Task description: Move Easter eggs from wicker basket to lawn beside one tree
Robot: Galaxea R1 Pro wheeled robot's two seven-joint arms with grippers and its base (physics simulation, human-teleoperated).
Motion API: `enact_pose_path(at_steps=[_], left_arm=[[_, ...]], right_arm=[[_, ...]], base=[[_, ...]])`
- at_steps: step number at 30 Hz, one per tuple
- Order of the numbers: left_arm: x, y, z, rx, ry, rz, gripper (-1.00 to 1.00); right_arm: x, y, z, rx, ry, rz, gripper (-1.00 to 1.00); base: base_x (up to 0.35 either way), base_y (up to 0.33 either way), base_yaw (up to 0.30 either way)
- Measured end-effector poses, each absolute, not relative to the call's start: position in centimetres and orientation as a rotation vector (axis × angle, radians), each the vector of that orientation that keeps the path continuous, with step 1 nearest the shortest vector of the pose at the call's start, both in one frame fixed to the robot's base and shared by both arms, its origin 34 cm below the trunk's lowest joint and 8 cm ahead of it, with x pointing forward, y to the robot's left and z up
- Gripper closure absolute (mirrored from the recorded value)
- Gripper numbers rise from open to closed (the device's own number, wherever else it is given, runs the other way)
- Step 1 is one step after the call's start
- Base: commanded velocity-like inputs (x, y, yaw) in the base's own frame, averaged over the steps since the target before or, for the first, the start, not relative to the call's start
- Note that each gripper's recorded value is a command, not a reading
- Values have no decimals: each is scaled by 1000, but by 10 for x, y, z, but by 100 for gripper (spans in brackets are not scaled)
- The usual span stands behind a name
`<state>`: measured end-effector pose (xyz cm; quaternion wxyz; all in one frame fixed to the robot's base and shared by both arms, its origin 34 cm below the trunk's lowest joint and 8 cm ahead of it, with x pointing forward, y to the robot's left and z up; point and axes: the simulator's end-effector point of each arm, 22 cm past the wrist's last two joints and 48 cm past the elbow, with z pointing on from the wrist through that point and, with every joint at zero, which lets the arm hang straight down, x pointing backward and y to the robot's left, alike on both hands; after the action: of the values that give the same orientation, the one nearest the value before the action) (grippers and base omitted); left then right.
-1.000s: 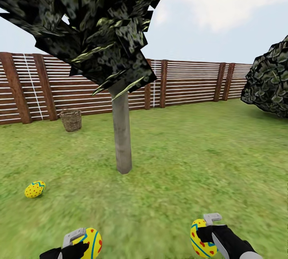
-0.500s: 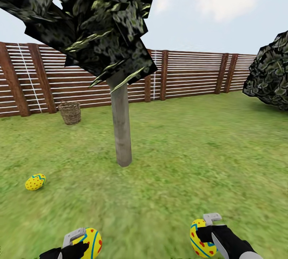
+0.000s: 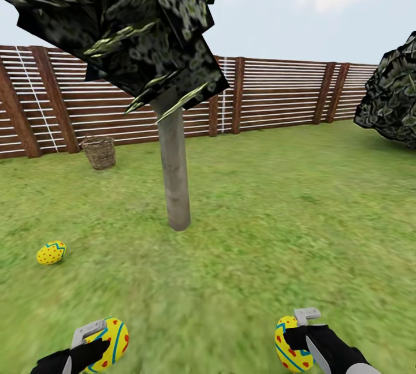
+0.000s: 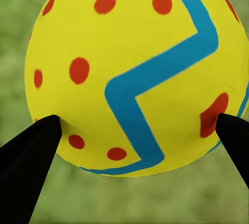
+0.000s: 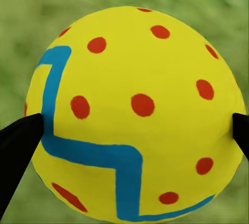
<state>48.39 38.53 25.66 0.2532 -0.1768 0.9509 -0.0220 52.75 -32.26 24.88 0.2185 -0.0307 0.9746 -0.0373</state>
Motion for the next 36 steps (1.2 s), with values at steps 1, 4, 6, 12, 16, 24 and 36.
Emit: enact_pose_path(at_steps=[1, 4, 6, 12, 16, 24, 36], left_arm=[[483, 385, 255, -481, 2589, -59, 100], [479, 383, 249, -483, 2603, -60, 100], [477, 383, 245, -485, 2612, -59, 100], [470, 382, 234, -489, 2637, -55, 100], [465, 381, 227, -491, 2654, -52, 100], [456, 381, 213, -495, 2687, -44, 100], [441, 380, 194, -502, 2737, -34, 100]], right_arm=[[526, -323, 247, -86, 2702, -103, 100], [523, -323, 241, -87, 2714, -103, 100], [521, -323, 237, -87, 2722, -103, 100], [514, -322, 226, -91, 2747, -103, 100], [510, -323, 219, -90, 2763, -104, 100], [500, -322, 204, -95, 2795, -102, 100], [485, -322, 182, -97, 2844, -101, 100]], base=[[0, 0, 0], [0, 0, 0], [0, 0, 0], [0, 0, 0], [0, 0, 0], [0, 0, 0], [0, 0, 0]])
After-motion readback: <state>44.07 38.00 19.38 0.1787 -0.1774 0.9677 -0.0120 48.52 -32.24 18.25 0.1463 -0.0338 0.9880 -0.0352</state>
